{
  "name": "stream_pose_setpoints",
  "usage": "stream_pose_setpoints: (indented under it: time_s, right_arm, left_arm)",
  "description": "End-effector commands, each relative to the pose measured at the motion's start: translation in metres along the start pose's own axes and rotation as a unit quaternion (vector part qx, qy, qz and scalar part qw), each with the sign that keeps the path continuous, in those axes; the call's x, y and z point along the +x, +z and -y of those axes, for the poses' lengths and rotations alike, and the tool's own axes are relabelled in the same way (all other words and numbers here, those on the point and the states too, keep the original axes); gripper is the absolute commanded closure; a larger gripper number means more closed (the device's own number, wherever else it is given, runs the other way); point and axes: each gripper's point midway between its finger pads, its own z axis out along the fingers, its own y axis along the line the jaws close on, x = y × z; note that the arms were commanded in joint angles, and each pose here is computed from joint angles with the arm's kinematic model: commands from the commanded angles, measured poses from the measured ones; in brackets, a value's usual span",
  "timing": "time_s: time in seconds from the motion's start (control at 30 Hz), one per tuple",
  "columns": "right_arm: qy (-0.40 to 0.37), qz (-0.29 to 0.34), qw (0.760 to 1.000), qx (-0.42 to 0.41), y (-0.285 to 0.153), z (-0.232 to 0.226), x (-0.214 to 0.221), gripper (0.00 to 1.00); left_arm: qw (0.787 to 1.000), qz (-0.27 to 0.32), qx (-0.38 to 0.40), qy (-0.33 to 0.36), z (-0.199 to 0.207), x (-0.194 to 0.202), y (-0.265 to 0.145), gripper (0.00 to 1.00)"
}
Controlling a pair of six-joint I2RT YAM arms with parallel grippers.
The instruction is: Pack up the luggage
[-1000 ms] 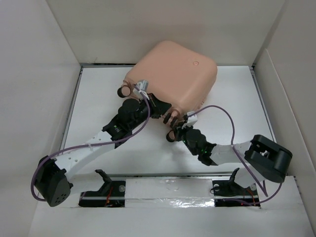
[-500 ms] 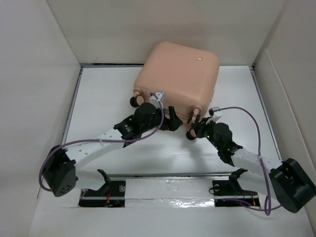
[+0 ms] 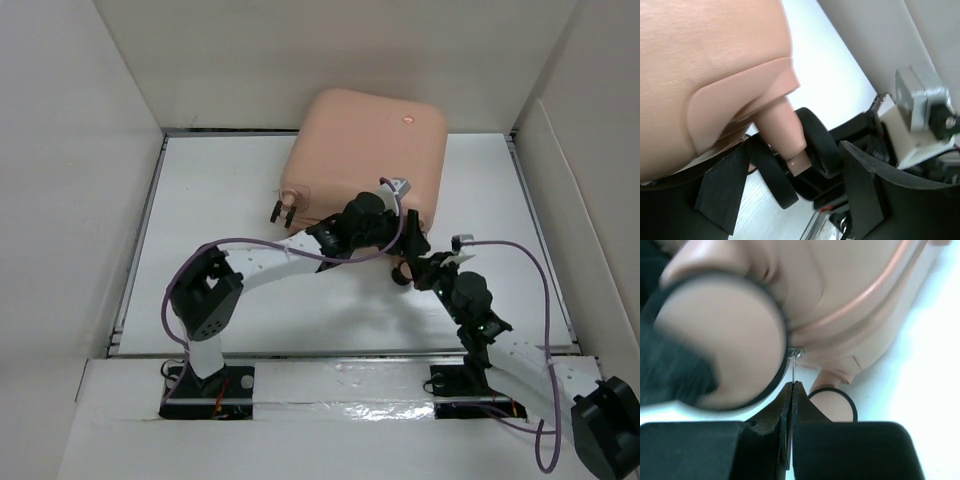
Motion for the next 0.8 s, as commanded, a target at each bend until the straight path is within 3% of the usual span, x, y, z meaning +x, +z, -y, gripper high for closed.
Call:
stream_pose_setpoints:
  time_s: [0.0,0.23,0.3,0.4,0.43,0.57,0.63,0.77]
  right_arm:
    - [0.026,0.157,0.987,-0.015,-0.004,-0.018,-0.061,1.00]
    - [-0.007,0.154,0.988,-0.030,0.014,-0.055,-0.050,1.00]
    - [-0.007,0.153,0.988,-0.019,0.023,-0.058,-0.045,1.00]
    - [-0.001,0.147,0.989,-0.019,0.035,-0.066,-0.039,1.00]
    - [0.002,0.149,0.989,-0.016,0.039,-0.067,-0.039,1.00]
    - [0.017,0.174,0.984,-0.026,0.053,-0.077,-0.041,1.00]
    - [0.019,0.162,0.986,-0.027,0.058,-0.076,-0.030,1.00]
    - [0.014,0.137,0.990,-0.030,0.061,-0.077,-0.020,1.00]
  left_arm:
    - [0.997,0.063,0.049,0.003,0.024,-0.053,0.016,0.33]
    - [0.994,0.069,0.086,-0.003,0.056,-0.081,0.036,0.49]
    - [0.993,0.062,0.096,-0.007,0.065,-0.081,0.041,0.49]
    - [0.995,0.042,0.090,-0.006,0.066,-0.079,0.044,0.33]
    - [0.995,0.039,0.089,-0.005,0.067,-0.080,0.043,0.22]
    - [0.998,0.049,0.048,0.001,0.047,-0.086,0.026,0.07]
    - [0.994,0.104,0.016,0.009,0.039,-0.121,-0.011,0.01]
    - [0.979,0.196,-0.047,0.011,0.008,-0.157,-0.106,0.01]
